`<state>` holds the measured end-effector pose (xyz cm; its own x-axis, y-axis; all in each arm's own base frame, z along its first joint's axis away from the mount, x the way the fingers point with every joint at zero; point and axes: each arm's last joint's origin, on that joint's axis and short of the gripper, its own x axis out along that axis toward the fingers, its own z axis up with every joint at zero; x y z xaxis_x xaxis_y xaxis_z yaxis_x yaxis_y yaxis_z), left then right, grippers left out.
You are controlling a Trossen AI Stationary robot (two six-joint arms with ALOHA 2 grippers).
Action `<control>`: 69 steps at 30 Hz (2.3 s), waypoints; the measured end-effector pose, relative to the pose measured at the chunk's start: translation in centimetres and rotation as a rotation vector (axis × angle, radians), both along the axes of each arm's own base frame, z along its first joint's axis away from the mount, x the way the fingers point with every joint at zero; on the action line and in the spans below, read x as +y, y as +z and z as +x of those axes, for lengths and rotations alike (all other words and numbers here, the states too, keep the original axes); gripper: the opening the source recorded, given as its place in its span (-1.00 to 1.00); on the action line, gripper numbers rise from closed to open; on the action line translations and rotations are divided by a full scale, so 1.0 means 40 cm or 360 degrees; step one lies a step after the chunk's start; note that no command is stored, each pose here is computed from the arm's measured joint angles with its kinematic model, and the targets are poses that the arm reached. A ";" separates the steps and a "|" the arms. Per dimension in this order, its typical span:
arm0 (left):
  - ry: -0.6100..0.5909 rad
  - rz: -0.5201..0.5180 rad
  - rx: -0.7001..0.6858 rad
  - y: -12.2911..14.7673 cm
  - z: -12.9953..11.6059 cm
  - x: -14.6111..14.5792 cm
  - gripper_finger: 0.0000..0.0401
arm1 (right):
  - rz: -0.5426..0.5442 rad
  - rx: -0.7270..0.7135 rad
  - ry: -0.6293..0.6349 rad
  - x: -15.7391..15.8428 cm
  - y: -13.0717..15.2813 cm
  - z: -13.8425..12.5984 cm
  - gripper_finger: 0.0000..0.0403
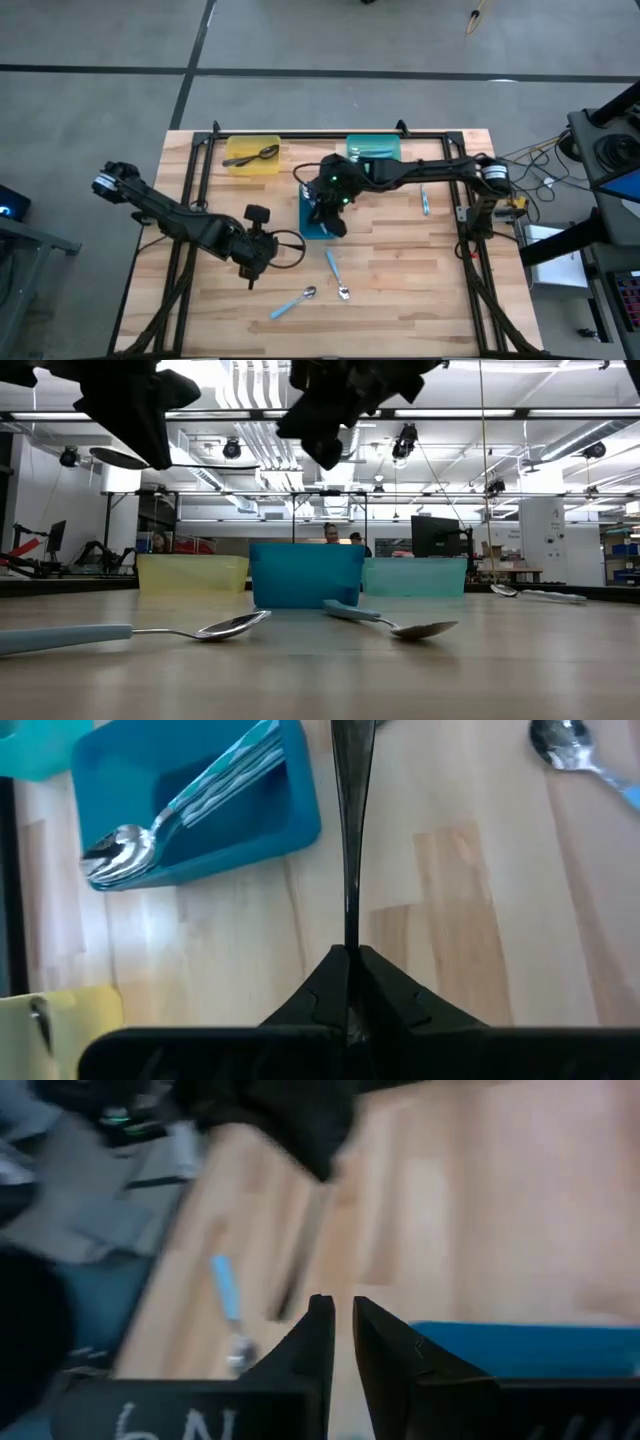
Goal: Sort silverware by color (type)
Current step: Put the black spoon into the yellow bin
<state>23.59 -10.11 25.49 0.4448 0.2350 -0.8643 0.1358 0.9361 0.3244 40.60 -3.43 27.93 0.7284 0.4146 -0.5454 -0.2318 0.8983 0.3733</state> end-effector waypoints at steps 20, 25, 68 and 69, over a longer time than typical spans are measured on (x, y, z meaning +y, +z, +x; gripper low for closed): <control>0.0093 0.0141 -0.0105 0.010 0.003 0.008 -1.00 | 0.0049 0.0056 0.0039 0.042 -0.039 0.083 -0.02; 0.0141 0.0288 -0.0173 0.014 0.005 0.014 -1.00 | -0.0017 0.0060 -0.0041 0.039 -0.040 0.085 0.00; 0.0128 0.0524 -0.0319 0.041 0.004 0.024 -0.66 | -0.0258 -0.0004 -0.0023 0.031 -0.045 0.085 -0.96; 0.0130 0.0520 -0.0327 0.045 0.002 0.025 -0.62 | -0.0261 -0.0006 -0.0019 0.031 -0.045 0.085 -0.96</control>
<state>23.69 -9.09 27.28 0.5692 0.5250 -0.6327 -0.0339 0.7839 0.6200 44.00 -2.18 26.13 0.7352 0.3114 -0.6021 -0.2218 0.9499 0.2204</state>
